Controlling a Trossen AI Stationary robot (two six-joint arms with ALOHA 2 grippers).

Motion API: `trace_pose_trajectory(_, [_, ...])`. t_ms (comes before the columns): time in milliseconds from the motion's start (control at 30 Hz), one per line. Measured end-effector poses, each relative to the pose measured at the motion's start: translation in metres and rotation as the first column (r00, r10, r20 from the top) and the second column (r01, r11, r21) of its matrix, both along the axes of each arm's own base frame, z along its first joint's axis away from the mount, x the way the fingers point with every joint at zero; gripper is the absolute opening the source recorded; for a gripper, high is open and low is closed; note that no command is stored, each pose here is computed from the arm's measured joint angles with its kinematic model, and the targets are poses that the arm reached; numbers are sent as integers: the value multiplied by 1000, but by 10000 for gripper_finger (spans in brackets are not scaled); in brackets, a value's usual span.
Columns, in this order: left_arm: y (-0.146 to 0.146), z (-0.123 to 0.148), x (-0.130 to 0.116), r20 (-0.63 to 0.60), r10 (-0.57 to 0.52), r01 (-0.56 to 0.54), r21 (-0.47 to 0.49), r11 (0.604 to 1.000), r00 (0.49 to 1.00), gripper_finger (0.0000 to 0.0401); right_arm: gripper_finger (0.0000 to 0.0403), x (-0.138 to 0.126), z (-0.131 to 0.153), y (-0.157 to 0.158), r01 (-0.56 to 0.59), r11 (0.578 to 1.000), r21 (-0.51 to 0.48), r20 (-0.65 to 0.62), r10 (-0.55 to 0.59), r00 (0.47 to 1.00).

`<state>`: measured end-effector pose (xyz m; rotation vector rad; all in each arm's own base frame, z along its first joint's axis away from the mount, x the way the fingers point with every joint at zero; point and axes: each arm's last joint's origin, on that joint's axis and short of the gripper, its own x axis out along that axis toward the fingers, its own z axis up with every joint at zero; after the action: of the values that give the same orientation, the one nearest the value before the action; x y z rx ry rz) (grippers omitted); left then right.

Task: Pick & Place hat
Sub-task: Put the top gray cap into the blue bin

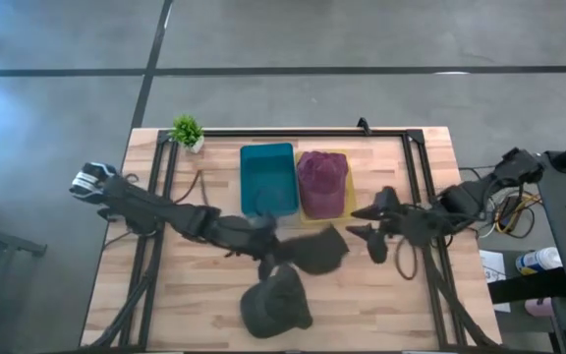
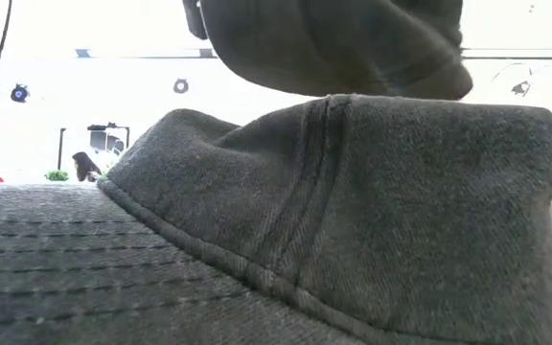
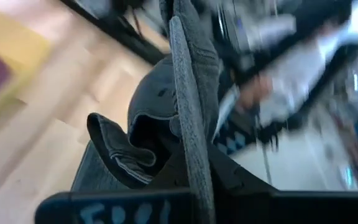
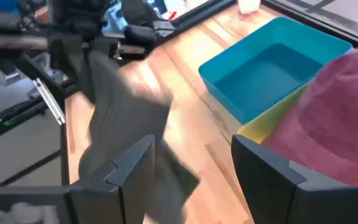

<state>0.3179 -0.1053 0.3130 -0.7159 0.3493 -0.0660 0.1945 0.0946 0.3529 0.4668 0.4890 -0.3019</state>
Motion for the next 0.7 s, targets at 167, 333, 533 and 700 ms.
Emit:
trace_pose_trajectory(167, [8, -5, -28, 133, 221, -201, -146, 969, 966, 5, 208, -13, -10, 5, 14, 1000, -14, -34, -15, 999])
trace_pose_trajectory(333, [16, -6, -50, 331, 277, -185, -283, 941, 902, 6, 208, -13, -30, 8, 29, 1000, 8, -54, -29, 998])
trace_pose_trajectory(533, [18, -19, -67, 391, 169, -28, -340, 940, 905, 7, 208, -8, -29, 3, 2, 1000, -7, 40, -1, 999])
trace_pose_trajectory(700, [18, -17, -71, 441, 133, 29, -343, 939, 887, 7, 208, 1, -17, -8, -102, 992, 70, 141, 92, 986])
